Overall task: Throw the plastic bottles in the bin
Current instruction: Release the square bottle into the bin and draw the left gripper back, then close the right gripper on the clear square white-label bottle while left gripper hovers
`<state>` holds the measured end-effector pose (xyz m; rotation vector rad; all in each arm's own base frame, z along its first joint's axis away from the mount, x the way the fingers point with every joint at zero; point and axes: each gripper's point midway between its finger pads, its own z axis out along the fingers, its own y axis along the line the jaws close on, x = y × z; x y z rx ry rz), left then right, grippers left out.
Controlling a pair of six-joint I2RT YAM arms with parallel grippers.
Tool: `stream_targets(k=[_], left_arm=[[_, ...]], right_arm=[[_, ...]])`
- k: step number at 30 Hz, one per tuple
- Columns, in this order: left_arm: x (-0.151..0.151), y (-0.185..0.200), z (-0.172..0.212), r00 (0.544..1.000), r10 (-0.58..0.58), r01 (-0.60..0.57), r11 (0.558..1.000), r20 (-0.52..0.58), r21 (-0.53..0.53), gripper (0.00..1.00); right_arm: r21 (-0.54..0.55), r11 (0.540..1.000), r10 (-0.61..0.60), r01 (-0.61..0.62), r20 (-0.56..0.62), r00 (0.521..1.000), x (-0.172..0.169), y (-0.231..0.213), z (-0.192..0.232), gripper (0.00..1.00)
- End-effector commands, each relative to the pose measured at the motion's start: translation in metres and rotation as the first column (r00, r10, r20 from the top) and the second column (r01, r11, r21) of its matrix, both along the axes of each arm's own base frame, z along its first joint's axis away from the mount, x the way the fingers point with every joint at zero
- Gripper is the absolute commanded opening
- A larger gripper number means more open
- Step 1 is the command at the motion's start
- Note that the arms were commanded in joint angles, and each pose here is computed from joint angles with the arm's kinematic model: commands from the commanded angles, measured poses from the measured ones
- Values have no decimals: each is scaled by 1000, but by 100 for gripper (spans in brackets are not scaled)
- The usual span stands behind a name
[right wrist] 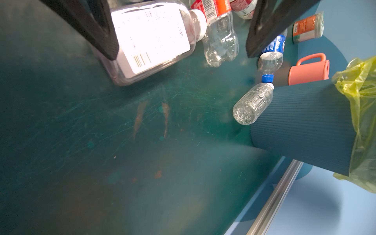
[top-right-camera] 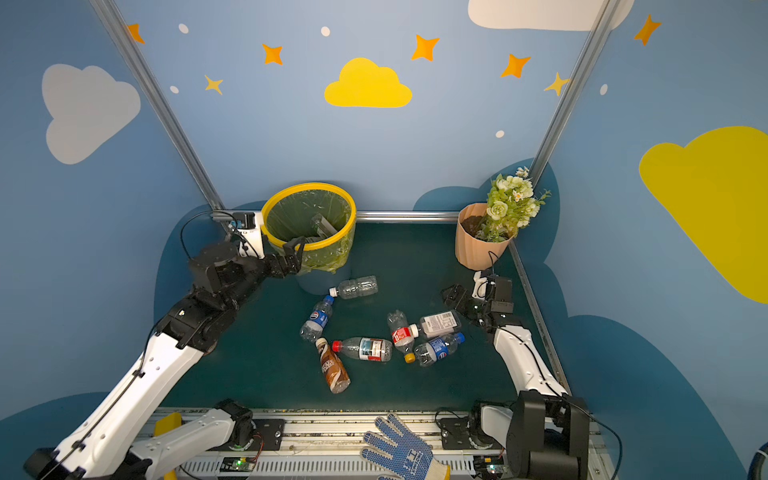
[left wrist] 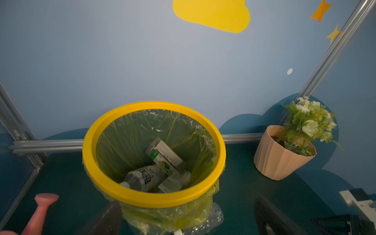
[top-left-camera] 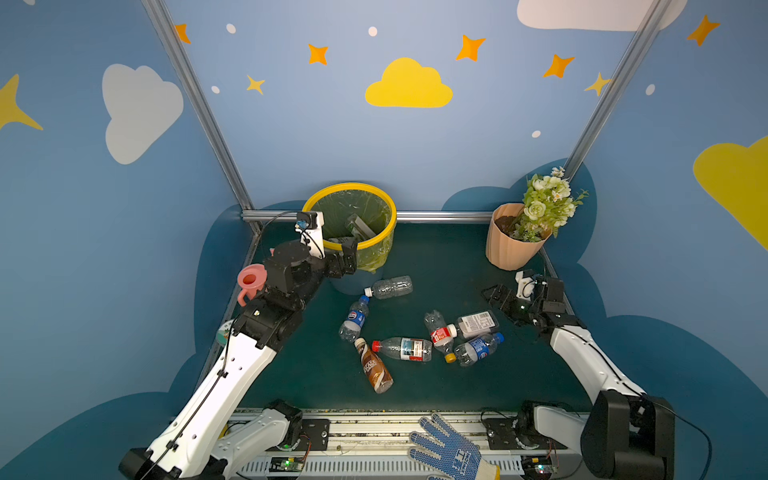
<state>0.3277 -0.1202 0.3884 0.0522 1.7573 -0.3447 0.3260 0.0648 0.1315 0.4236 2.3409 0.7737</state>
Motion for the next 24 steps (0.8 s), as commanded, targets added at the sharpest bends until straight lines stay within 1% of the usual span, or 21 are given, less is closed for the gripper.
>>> stream_targets(k=[1, 3, 6, 10, 12, 15, 19, 24], left_arm=[[-12, 5, -33, 996, 19, -20, 1000, -86, -6, 100], [-19, 4, -63, 988, 21, -20, 1000, -154, 10, 100], [-27, -3, -96, 974, -6, 11, 1000, -225, 25, 100], [-36, -11, -130, 953, -23, 41, 998, -302, 54, 100], [-40, -12, -148, 938, -14, 39, 997, -347, 65, 100], [-44, -10, -171, 921, -1, 30, 997, -391, 69, 100], [-49, -9, -188, 909, 2, 19, 999, -417, 46, 100], [-52, -7, -201, 905, 7, 9, 999, -425, 35, 100]], right_arm=[[-8, 1000, -12, 12, -19, 1000, -3, 0, 0, 96], [-11, 1000, -21, 20, -22, 1000, -4, -1, 0, 95], [-5, 1000, -29, 29, -33, 999, -8, -1, -3, 95], [-1, 999, -49, 49, -74, 996, -18, -1, -13, 95], [-5, 998, -69, 69, -92, 993, -21, -1, -17, 95], [-16, 998, -62, 61, -129, 990, -26, 3, -23, 95], [-37, 998, -57, 51, -181, 982, -35, 7, -30, 94], [-43, 997, -69, 61, -219, 973, -46, 9, -38, 94]])
